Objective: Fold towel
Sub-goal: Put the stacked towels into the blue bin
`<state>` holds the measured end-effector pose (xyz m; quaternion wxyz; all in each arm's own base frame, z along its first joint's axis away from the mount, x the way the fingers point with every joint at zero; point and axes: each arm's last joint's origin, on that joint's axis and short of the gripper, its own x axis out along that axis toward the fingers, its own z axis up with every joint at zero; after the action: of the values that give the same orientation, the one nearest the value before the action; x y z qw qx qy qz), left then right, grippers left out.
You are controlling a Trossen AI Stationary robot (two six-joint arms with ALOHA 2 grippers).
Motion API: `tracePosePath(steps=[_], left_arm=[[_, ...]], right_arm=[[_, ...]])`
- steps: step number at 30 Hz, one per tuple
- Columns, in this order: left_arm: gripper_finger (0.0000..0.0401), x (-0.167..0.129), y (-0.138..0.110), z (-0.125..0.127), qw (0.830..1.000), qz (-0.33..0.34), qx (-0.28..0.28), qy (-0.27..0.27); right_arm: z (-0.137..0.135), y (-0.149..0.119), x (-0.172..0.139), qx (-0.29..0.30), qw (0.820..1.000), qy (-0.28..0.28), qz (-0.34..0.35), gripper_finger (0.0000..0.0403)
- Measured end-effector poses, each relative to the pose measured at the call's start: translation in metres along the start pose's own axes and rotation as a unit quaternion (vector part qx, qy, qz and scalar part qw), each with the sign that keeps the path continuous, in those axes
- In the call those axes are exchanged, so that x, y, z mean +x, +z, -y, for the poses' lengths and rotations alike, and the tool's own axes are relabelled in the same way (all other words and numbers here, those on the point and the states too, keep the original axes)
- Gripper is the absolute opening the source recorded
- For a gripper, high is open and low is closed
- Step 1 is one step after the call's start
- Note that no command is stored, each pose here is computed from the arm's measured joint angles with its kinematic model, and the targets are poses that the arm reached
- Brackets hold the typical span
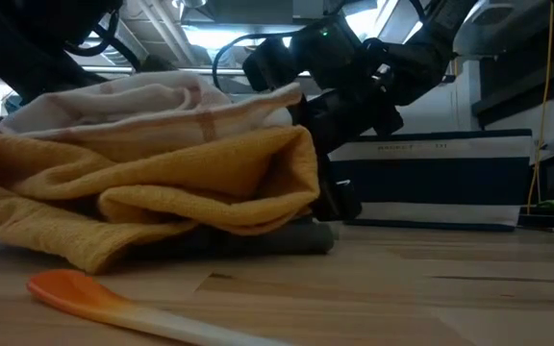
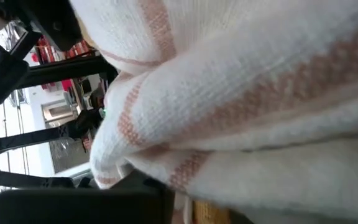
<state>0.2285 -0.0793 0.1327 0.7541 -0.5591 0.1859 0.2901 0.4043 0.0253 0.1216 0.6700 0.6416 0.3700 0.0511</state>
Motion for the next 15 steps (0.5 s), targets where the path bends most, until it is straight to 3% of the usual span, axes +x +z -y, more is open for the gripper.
tracePosePath(steps=[5,15], left_arm=[[0.0127,0.0,0.0,-0.001,1.0,0.0,0.004,0.006],[0.0128,-0.001,0.0,-0.012,0.998,-0.015,0.013,0.059]], right_arm=[[0.001,0.005,-0.003,0.023,1.0,0.001,0.006,0.0127],[-0.013,0.018,-0.021,0.064,0.997,0.03,0.03,0.0117]])
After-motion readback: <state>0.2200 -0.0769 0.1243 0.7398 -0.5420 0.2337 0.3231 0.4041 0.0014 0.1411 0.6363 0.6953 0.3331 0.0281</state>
